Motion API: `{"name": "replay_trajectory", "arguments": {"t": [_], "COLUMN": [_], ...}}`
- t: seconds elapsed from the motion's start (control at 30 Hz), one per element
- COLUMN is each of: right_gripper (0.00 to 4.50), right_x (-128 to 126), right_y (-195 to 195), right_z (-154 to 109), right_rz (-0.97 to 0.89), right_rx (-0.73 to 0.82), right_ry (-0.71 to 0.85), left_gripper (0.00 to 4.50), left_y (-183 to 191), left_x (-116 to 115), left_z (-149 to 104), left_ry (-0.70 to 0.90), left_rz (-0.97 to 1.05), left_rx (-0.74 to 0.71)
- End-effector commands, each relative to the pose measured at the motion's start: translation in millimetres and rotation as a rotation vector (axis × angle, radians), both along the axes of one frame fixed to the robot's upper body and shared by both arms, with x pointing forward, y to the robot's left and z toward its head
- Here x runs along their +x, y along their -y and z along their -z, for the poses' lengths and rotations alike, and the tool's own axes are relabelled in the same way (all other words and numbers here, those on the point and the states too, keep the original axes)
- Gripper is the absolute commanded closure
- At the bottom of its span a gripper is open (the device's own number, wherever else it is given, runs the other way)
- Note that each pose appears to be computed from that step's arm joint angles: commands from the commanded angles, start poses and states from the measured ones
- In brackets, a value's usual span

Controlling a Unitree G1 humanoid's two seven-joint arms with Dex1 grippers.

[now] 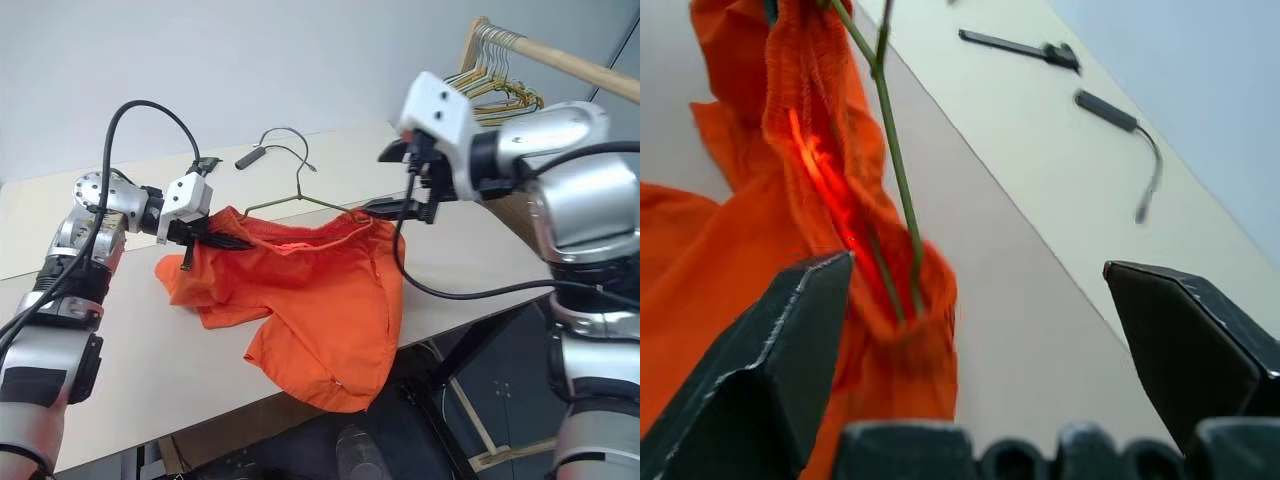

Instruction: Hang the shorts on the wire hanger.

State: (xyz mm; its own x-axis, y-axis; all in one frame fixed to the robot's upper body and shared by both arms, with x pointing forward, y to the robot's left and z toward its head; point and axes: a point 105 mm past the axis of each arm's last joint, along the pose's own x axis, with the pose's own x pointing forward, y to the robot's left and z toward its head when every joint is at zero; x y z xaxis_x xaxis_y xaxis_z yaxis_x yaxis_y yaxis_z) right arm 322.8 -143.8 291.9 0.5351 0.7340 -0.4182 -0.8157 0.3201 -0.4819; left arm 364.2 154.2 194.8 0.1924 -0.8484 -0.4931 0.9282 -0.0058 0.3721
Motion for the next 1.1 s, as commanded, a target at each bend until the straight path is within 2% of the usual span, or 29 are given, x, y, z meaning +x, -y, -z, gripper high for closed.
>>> {"name": "replay_trajectory", "arguments": {"t": [0.03, 0.2, 0.33, 0.5, 0.77, 0.8, 0.93, 1.0, 1.1], "right_gripper": [0.02, 0.02, 0.02, 1.47, 4.22, 4.39, 4.40, 4.40, 4.40], "right_x": [-7.7, 20.5, 31.0, 27.3, 17.9, 17.6, 17.6, 15.9, 8.5], "right_y": [2.6, 1.6, -10.5, -29.1, -30.0, -29.0, -25.5, -24.2, -17.8], "right_z": [16.4, 49.3, 55.4, 49.4, 60.1, 61.7, 64.9, 64.1, 64.9], "right_rz": [-0.008, 0.080, 0.049, -0.046, -0.120, -0.121, -0.109, -0.105, -0.102], "right_rx": [-0.068, -0.185, -0.187, -0.171, -0.209, -0.213, -0.200, -0.183, -0.154], "right_ry": [-0.017, -0.008, -0.030, -0.048, -0.098, -0.104, -0.132, -0.140, -0.175], "left_gripper": [4.39, 4.39, 4.39, 4.39, 4.39, 4.39, 4.39, 3.68, 2.93], "left_y": [0.3, 5.3, 7.3, 8.1, 9.7, 10.0, 11.3, 12.4, 14.2], "left_x": [1.2, 1.2, 0.6, -0.7, -1.7, -1.7, -3.1, -2.8, -1.8], "left_z": [-18.9, -20.9, -21.2, -19.6, -18.6, -19.3, -22.1, -24.0, -31.0], "left_ry": [0.056, 0.058, 0.058, 0.058, 0.058, 0.061, 0.069, 0.069, 0.070], "left_rz": [-0.003, 0.015, 0.025, 0.033, 0.043, 0.046, 0.068, 0.067, 0.061], "left_rx": [-0.037, -0.039, -0.036, -0.028, -0.030, -0.032, -0.045, -0.061, -0.114]}}
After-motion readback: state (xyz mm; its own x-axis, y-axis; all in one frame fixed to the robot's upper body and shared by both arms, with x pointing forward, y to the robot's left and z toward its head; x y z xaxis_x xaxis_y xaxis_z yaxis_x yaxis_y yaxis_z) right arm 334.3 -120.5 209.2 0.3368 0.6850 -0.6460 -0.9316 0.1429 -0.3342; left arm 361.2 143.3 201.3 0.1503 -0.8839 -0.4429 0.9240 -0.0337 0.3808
